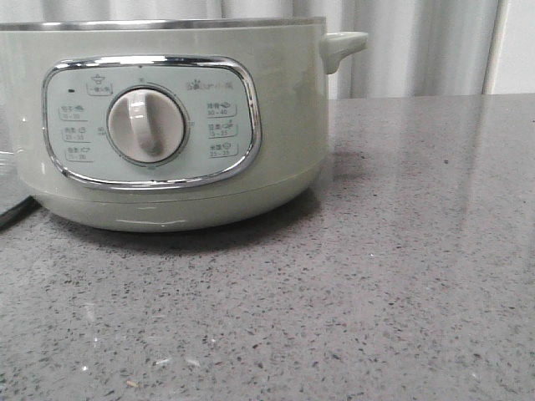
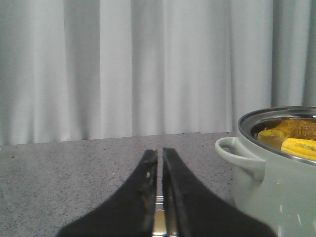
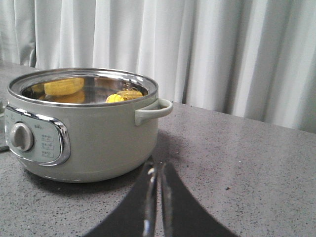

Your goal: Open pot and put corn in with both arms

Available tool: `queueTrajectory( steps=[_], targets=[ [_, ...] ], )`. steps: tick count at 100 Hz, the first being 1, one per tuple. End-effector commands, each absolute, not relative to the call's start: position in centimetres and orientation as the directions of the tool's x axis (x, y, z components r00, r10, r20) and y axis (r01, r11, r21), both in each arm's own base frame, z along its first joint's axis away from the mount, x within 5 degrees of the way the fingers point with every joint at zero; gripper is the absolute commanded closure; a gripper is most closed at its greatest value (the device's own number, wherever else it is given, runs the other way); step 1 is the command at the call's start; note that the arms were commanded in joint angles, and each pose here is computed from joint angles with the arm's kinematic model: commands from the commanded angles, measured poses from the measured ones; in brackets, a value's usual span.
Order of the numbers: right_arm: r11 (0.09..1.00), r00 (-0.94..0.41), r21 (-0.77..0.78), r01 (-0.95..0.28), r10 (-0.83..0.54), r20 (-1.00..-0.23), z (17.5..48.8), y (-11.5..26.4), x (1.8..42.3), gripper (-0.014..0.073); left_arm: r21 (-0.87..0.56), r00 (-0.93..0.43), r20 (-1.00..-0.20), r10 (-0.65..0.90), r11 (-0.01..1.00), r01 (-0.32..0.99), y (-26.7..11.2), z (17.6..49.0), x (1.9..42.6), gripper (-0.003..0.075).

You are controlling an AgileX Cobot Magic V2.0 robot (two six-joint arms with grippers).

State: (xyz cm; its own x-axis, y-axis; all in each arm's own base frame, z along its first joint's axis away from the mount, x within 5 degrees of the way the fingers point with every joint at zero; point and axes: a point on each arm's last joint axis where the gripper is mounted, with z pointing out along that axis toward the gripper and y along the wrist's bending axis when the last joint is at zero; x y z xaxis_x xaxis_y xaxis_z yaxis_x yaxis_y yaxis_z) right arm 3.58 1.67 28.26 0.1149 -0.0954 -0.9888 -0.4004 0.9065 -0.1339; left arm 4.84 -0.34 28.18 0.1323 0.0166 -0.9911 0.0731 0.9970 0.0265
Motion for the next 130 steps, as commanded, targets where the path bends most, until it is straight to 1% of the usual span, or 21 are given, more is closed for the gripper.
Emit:
queueTrajectory(
  steps=[1,74,88,103,120,125,130],
  targets=[
    [0.914,0.204,-0.149,-0.377,-0.074,-0.976,29.8,1.6,3.5,0.0652,0.01,0.218,-0.976,-0.009,0.996,0.086,-0.4,29.7,4.6,0.0741],
    [0.914,0.204,-0.149,-0.377,-0.074,-0.976,29.8,1.6,3.5,0.0652,0.01,0.218,-0.976,-0.009,0.996,0.086,-0.4,29.4,4.7,0.0741],
    [0.914,0.204,-0.149,-0.377,-0.074,-0.976,29.8,1.6,3.5,0.0652,0.011,0.162,-0.987,-0.003,0.997,0.081,-0.4,27.4,5.2,0.0741],
    [0.914,0.204,-0.149,-0.377,-0.074,-0.976,29.8,1.6,3.5,0.0652,0.011,0.097,-0.995,0.005,0.998,0.058,-0.3,24.0,5.5,0.0741],
    [0.914,0.204,-0.149,-0.377,-0.074,-0.976,29.8,1.6,3.5,0.0652,-0.02,0.073,-0.997,-0.022,1.0,0.018,-0.1,20.8,5.3,0.0741],
    [0.914,0.204,-0.149,-0.377,-0.074,-0.976,29.8,1.6,3.5,0.0652,-0.031,-0.004,-0.999,-0.031,0.999,0.005,0.0,20.3,5.4,0.0741],
    [0.914,0.204,-0.149,-0.377,-0.074,-0.976,29.8,1.6,3.5,0.0652,-0.031,-0.026,-0.999,-0.032,1.0,-0.003,0.0,19.9,5.4,0.0741]
  ],
)
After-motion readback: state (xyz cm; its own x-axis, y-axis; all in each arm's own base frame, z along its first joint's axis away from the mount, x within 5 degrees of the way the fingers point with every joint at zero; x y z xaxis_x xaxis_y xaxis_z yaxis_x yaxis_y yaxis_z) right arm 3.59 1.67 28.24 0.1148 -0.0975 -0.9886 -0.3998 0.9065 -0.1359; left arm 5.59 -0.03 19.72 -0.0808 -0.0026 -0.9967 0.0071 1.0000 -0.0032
